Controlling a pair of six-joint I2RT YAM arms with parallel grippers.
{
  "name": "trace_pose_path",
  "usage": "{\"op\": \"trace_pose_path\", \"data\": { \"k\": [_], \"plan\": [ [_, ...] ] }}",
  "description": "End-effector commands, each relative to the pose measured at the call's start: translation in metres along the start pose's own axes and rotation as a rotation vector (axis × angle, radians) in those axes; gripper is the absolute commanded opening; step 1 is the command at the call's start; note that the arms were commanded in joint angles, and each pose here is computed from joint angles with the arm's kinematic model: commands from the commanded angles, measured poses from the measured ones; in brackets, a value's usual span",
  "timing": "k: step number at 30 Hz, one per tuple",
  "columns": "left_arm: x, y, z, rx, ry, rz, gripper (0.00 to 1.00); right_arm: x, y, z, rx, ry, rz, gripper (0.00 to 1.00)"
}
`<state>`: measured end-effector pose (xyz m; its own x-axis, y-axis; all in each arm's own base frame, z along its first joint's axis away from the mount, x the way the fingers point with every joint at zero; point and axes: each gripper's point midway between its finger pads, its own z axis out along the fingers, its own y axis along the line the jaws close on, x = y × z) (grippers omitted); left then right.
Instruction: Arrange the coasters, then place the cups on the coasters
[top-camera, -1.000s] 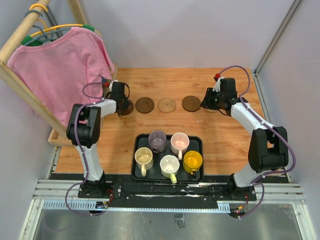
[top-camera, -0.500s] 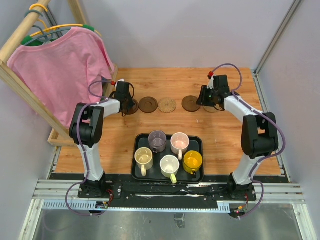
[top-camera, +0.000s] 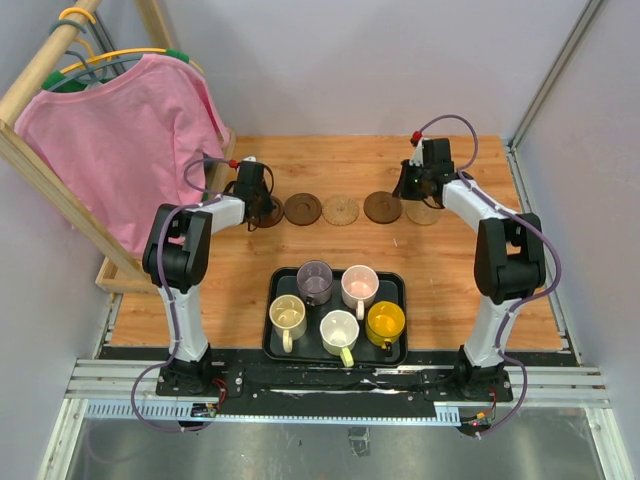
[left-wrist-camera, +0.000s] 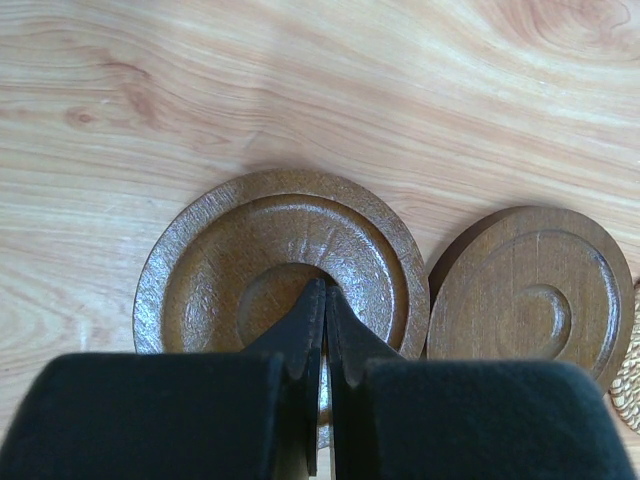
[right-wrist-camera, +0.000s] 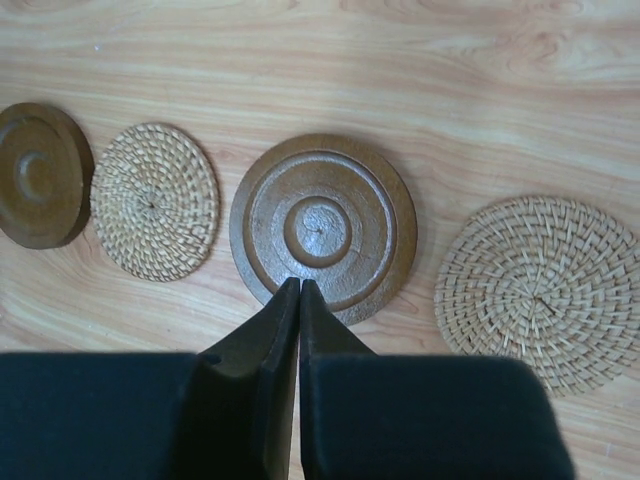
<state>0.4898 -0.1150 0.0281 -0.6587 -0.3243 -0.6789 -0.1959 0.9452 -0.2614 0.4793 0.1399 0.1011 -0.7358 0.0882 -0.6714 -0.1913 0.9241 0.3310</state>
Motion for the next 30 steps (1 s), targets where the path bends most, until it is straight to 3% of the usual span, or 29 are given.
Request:
{"op": "trace_pose_path", "data": {
  "k": [1, 16, 30],
  "plan": [
    [0.037, -0.008, 0.006, 0.021, 0.111, 0.051, 0.04, -0.001, 0.016, 0.010, -0.033, 0.013, -0.057, 0.03],
    [0.034, 0.002, 0.005, -0.052, 0.089, 0.048, 0.04, 0.017, 0.042, 0.018, -0.085, 0.070, -0.153, 0.03],
    [0.018, 0.022, -0.006, -0.084, 0.050, 0.013, 0.04, 0.019, 0.097, 0.041, -0.172, 0.087, -0.269, 0.04]
  ]
}}
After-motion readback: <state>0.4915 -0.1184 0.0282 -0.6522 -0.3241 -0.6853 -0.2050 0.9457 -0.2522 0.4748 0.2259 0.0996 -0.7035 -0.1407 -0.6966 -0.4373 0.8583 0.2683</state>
